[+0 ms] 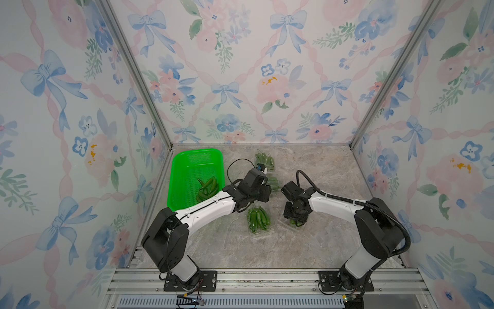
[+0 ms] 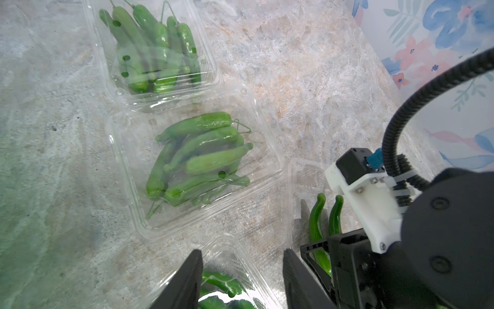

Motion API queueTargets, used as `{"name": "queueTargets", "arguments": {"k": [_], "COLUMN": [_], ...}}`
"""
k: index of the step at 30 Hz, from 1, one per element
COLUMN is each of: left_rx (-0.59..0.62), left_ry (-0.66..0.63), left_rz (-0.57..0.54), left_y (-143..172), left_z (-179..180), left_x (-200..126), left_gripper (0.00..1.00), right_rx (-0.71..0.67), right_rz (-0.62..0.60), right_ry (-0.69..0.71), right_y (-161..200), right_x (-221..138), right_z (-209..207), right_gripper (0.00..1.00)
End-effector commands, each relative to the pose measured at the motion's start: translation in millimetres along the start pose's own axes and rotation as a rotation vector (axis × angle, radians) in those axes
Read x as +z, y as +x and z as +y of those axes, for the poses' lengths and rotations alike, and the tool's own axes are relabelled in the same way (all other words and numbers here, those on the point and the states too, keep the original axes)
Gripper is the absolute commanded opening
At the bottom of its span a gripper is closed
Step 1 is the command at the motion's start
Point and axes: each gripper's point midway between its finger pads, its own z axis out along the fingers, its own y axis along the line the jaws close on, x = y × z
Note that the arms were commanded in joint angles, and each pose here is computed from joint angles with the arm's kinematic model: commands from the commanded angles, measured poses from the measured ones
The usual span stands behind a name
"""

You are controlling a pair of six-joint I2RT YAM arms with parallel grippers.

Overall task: Take small green peppers out of containers
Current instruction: Pick up the green pepper from the packing box.

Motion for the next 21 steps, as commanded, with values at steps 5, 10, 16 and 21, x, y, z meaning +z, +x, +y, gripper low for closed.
{"name": "queueTargets", "arguments": {"k": [5, 10, 16, 21], "left_rx": [-0.037, -0.06, -0.108, -0.18], "left_ry": [-0.036, -0.053, -0.098, -0.158], "left_rz": [-0.051, -0.087, -0.179, -0.283], "left_y": [-9.7, -18.1, -36.7, -52.1], "left_z": [17.3, 29.4, 56.5, 92.3], "left_x": [-14.9, -27.2, -59.0, -96.0], "left_gripper": [0.52, 0.52, 0.53, 0.55], "right_rx": [-0.048, -0.08, -0.126, -0.25], "right_rz": [-0.019, -0.077, -0.205, -0.373], "right_ry": [0.03, 0.015, -0.071, -0.263], "right_y": [-0.3, -11.1, -32.6, -55.5], "right_x": [-2.1, -24.2, -80.5, -146.3], "right_z": [4.0, 12.0, 30.8, 81.9], "right_gripper": [0.21, 0.07, 0.04, 0.04]}}
